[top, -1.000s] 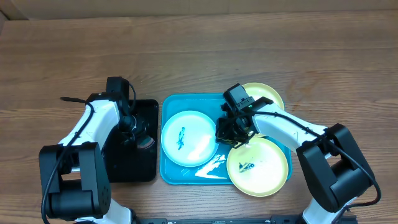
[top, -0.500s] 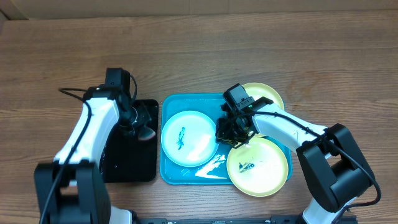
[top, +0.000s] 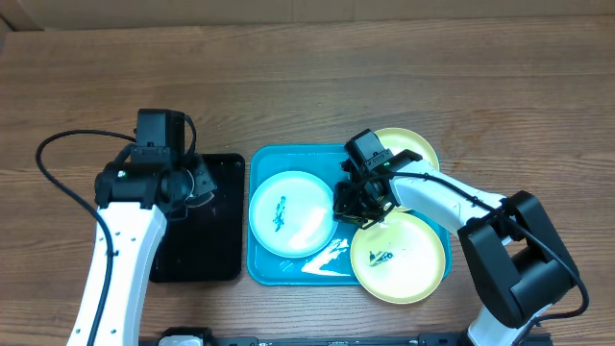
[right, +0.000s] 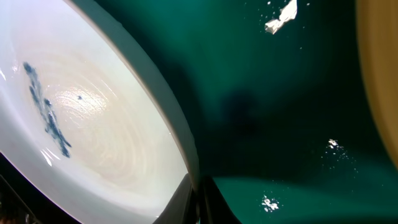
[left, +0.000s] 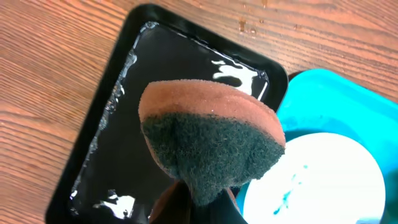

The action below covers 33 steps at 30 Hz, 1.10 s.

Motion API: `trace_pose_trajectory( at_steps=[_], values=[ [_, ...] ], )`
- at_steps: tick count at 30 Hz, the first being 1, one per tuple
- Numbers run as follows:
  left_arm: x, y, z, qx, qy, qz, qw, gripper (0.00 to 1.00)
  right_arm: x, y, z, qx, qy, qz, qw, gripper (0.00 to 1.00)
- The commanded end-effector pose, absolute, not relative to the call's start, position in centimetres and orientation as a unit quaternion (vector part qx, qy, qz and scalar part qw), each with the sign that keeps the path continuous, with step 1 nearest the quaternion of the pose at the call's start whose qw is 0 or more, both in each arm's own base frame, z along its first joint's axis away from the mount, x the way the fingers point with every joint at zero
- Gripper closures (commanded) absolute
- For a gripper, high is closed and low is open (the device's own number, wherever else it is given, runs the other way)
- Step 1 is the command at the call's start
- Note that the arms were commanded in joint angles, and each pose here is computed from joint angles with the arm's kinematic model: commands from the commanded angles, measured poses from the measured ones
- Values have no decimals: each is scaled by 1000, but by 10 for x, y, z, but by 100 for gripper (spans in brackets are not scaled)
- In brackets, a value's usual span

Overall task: Clean dirty plates on tray and stack at the side
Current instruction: 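Grasp the green-and-orange sponge on the black tray with the left gripper, then move the held sponge with the left gripper onto the white plate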

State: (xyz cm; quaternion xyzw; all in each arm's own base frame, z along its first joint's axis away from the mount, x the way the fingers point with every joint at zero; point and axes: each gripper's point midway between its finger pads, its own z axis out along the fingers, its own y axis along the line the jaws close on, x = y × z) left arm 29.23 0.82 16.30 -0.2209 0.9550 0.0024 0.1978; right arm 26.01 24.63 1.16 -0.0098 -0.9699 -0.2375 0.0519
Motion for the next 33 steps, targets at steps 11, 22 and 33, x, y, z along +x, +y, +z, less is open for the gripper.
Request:
trace_pose_trajectory(
  at_steps=[11,22,33],
  values=[
    [294,17,178,-201,953,32,223,96,259,247,10,-6,-969,-240,53,96],
    [294,25,179,-198,951,57,229,96,259,247,10,-6,-969,-240,53,96],
    [313,-18,126,-139,979,-44,142,96,260,247,10,-6,-969,-241,51,96]
  ],
)
